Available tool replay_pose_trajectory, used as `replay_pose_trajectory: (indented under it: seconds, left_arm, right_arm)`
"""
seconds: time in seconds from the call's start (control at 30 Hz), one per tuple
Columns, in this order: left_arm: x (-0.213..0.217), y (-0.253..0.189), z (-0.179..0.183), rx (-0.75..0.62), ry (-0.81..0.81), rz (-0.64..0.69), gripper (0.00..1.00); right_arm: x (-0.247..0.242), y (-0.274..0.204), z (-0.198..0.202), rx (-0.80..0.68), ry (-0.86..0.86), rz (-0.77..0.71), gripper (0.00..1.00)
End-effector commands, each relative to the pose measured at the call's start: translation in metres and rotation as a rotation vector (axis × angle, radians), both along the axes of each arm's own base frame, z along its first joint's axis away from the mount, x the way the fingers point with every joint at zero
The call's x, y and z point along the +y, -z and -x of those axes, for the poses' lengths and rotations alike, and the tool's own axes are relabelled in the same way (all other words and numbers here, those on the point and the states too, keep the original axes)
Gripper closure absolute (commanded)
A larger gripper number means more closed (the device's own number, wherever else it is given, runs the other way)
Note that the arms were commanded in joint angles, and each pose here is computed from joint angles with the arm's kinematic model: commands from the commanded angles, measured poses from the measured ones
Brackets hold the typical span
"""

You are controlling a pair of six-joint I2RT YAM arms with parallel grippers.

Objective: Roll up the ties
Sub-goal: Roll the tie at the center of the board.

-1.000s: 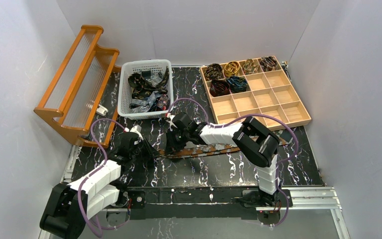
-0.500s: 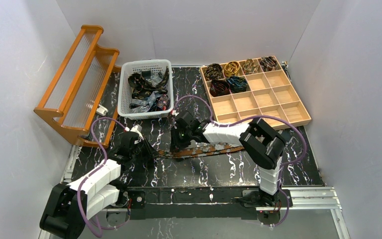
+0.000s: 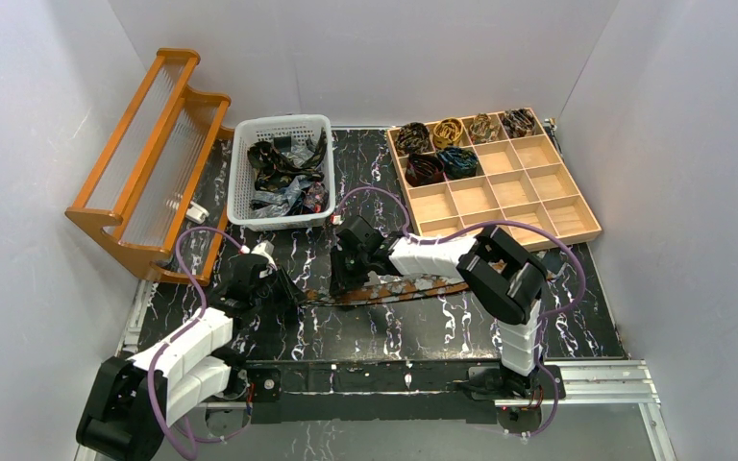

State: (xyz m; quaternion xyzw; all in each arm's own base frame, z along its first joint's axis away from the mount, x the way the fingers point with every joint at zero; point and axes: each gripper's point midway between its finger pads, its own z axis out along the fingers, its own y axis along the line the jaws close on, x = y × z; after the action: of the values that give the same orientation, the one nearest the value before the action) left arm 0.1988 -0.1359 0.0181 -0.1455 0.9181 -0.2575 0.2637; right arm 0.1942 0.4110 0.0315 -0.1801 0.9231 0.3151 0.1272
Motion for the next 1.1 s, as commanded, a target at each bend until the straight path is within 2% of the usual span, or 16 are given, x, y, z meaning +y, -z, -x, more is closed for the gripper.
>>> replay_pose_trajectory:
  seconds: [0.0, 0.2, 0.33, 0.4, 0.43, 0.53, 0.6, 0.67, 0.73, 0.9, 1.07]
  left_arm:
    - [0.009, 0.006, 0.009, 0.049, -0.011, -0.054, 0.81]
    - [0.007, -0.001, 0.006, 0.038, -0.011, -0.045, 0.79]
    - [0.006, -0.009, 0.002, 0.022, -0.023, -0.033, 0.75]
    - [0.005, -0.013, 0.0, 0.012, -0.029, -0.02, 0.71]
    - [0.004, -0.015, -0.001, 0.008, -0.03, -0.016, 0.69]
    - [0.004, -0.021, -0.004, -0.003, -0.038, -0.011, 0.63]
    - [0.004, -0.025, -0.005, -0.01, -0.043, -0.011, 0.6]
    - [0.005, -0.029, -0.006, -0.016, -0.051, -0.011, 0.55]
    - [0.007, -0.032, -0.006, -0.016, -0.061, -0.02, 0.54]
    - [0.015, -0.042, -0.007, -0.033, -0.098, -0.044, 0.5]
    - [0.022, -0.049, -0.007, -0.039, -0.114, -0.076, 0.47]
  right_arm:
    - [-0.001, -0.025, -0.005, -0.049, -0.032, 0.006, 0.73]
    - [0.003, -0.069, -0.018, -0.107, -0.015, -0.004, 0.54]
    - [-0.009, -0.09, -0.026, -0.182, 0.07, -0.034, 0.22]
    - [-0.02, -0.099, -0.039, -0.237, 0.184, -0.039, 0.05]
    - [-0.022, -0.107, -0.045, -0.258, 0.237, -0.061, 0.02]
    - [-0.034, -0.104, -0.046, -0.288, 0.278, -0.072, 0.01]
    - [-0.036, -0.094, -0.04, -0.257, 0.265, -0.064, 0.01]
    - [-0.031, -0.078, -0.025, -0.136, 0.192, -0.07, 0.01]
    - [-0.029, -0.065, -0.013, -0.012, 0.191, -0.055, 0.02]
    - [-0.012, -0.066, 0.001, 0.09, 0.208, -0.214, 0.12]
    - [-0.01, -0.064, 0.001, 0.096, 0.203, -0.221, 0.24]
